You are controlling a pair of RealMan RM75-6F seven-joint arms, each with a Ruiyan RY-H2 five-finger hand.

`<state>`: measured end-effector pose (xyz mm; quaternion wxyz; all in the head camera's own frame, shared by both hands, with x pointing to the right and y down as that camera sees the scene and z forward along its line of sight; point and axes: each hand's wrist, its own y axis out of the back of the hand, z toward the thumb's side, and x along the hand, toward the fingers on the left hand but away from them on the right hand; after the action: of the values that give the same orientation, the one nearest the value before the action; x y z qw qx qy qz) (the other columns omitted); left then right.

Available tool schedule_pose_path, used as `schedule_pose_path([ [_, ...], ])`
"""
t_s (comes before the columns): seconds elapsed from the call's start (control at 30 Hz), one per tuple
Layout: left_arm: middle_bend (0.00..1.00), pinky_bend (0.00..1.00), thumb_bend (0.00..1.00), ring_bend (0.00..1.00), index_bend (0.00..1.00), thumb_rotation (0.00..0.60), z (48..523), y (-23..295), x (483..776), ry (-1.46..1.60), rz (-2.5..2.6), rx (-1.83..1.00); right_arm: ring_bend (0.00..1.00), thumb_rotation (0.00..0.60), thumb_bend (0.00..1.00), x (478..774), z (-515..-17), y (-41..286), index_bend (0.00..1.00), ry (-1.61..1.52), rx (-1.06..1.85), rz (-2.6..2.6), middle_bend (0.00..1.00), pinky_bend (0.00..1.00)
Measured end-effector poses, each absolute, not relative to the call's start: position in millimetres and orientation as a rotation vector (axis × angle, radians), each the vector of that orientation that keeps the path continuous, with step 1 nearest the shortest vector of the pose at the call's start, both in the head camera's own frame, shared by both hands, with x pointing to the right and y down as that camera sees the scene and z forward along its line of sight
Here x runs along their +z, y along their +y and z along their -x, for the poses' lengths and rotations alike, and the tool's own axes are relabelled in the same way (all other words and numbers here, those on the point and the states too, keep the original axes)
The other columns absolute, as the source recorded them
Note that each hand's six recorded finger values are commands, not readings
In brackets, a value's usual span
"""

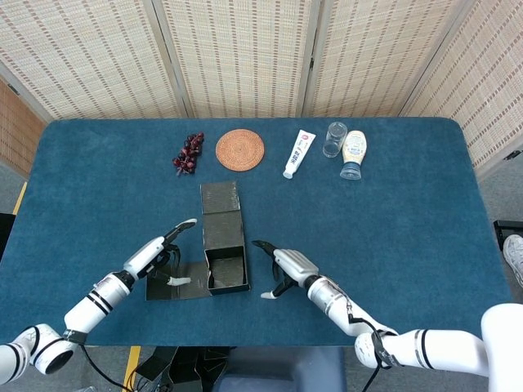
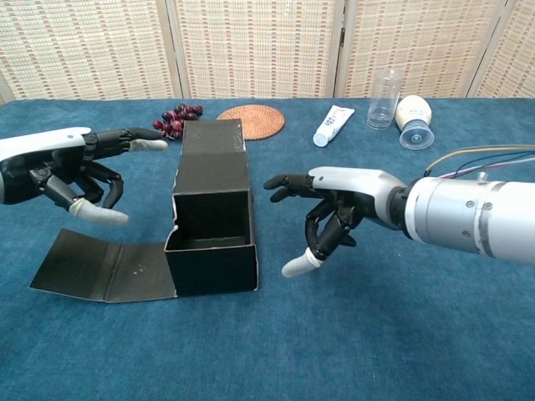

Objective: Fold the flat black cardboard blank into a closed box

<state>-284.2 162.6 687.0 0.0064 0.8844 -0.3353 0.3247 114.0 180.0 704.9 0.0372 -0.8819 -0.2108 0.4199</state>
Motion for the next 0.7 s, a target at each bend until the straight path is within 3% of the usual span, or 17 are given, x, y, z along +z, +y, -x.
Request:
schedule_pose_path([
  [0.7,0.0,0.92,0.14,0.6,0.0,0.6,293.0,156.2,674.8,-1.111,-2.77,0.979,0.59,0.6,0.0,723.3,-81.8,190.8,0.0,-0.724,1.289,2.761,0.04,0.83],
])
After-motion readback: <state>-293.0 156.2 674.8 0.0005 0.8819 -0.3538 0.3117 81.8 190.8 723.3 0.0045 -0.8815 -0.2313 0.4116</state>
